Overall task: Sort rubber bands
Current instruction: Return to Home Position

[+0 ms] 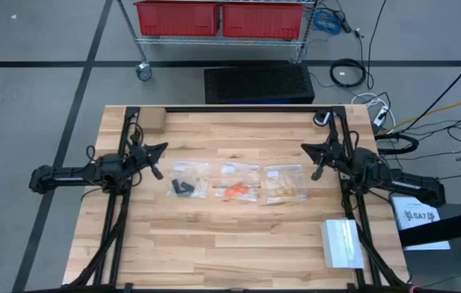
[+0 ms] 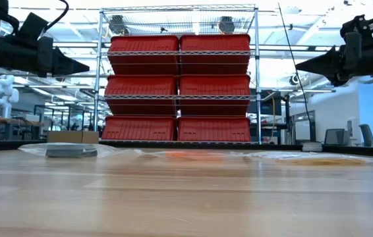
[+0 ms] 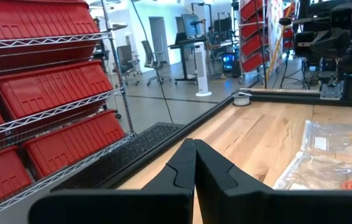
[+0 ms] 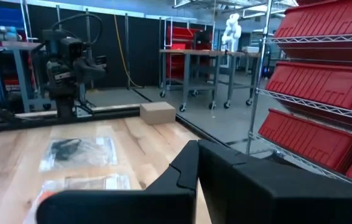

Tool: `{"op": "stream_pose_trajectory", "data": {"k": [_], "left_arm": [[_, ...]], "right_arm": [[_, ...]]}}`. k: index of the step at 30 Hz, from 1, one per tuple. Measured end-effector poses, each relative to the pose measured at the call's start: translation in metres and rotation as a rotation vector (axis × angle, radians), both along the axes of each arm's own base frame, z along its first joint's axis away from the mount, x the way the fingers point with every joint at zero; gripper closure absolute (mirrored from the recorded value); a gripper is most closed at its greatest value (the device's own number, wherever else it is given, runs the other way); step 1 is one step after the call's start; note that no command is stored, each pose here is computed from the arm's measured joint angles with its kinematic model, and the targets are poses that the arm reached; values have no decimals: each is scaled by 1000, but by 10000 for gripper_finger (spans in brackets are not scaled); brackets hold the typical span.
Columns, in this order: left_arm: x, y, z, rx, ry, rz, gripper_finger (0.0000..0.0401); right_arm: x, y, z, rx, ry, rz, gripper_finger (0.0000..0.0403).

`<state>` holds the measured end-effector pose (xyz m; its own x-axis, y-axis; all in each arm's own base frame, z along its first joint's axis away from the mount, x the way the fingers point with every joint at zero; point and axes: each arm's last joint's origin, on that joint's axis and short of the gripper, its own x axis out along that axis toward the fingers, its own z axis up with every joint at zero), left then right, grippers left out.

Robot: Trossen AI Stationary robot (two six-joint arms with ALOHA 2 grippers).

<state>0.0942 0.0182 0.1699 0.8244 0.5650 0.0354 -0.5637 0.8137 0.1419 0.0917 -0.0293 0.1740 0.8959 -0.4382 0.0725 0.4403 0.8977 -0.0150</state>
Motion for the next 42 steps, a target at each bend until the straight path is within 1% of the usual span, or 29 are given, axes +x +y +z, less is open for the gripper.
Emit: {"op": "stream_pose_trajectory", "data": {"k": [42], "left_arm": [[0, 0, 0, 0, 0, -1, 395]], "right_arm": [[0, 0, -1, 3, 12, -2, 403]]}}
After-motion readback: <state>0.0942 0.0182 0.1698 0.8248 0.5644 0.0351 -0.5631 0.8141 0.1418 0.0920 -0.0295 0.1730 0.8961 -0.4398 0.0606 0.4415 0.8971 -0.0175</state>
